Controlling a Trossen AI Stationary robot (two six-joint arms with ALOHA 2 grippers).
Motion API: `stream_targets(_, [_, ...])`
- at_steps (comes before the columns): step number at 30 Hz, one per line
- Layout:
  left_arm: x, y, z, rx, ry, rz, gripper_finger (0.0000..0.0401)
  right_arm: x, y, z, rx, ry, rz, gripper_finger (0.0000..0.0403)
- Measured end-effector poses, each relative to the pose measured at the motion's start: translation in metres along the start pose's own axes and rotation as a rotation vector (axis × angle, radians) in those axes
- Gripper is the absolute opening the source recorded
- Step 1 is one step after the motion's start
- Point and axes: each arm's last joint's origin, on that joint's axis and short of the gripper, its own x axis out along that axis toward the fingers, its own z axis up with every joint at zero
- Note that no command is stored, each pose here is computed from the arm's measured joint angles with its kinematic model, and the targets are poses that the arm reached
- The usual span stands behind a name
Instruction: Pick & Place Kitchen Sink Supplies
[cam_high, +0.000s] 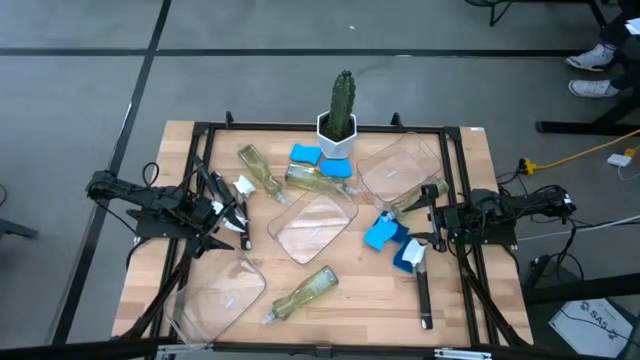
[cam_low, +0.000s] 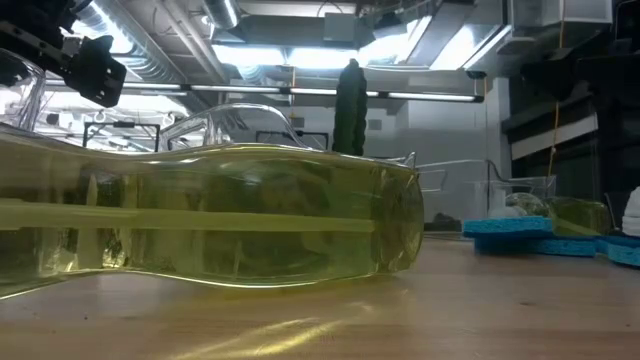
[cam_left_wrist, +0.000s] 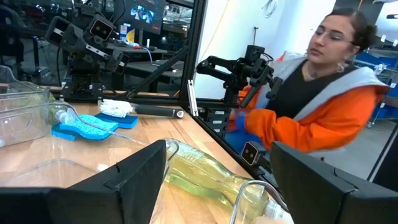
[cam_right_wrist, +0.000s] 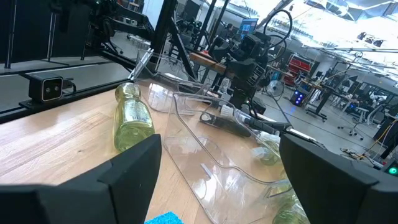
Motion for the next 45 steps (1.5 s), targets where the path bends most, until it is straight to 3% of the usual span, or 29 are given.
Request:
stream_targets(18, [0.000,0.000,0.000,0.000,0.000,0.000,0.0281,0.000,0.000,0.001,0.000,-0.005,-0.002,0.0322])
stream_targets(25, [0.000,0.000,0.000,0.000,0.000,0.000,0.0281,-0.001,-0.004,0.011,0.008,-0.121,-0.019,0.0322])
stream_targets(29, [0.000,0.000,0.000,0.000,0.000,0.000,0.0281,-0.003,-0.005,0.021,0.168,-0.248,0.043,0.0322])
stream_targets(33, [0.000,0.000,0.000,0.000,0.000,0.000,0.0281,-0.004,-0.009,0.026,0.307,-0.296,0.001,0.0322])
stream_targets(40, [0.000,0.000,0.000,0.000,0.000,0.000,0.0281,0.000,-0.012,0.017,0.313,-0.168,-0.190,0.0322])
stream_targets(45, [0.000,0.000,0.000,0.000,0.000,0.000,0.0281,0.007,-0.009,0.008,0.308,-0.053,-0.186,0.0322])
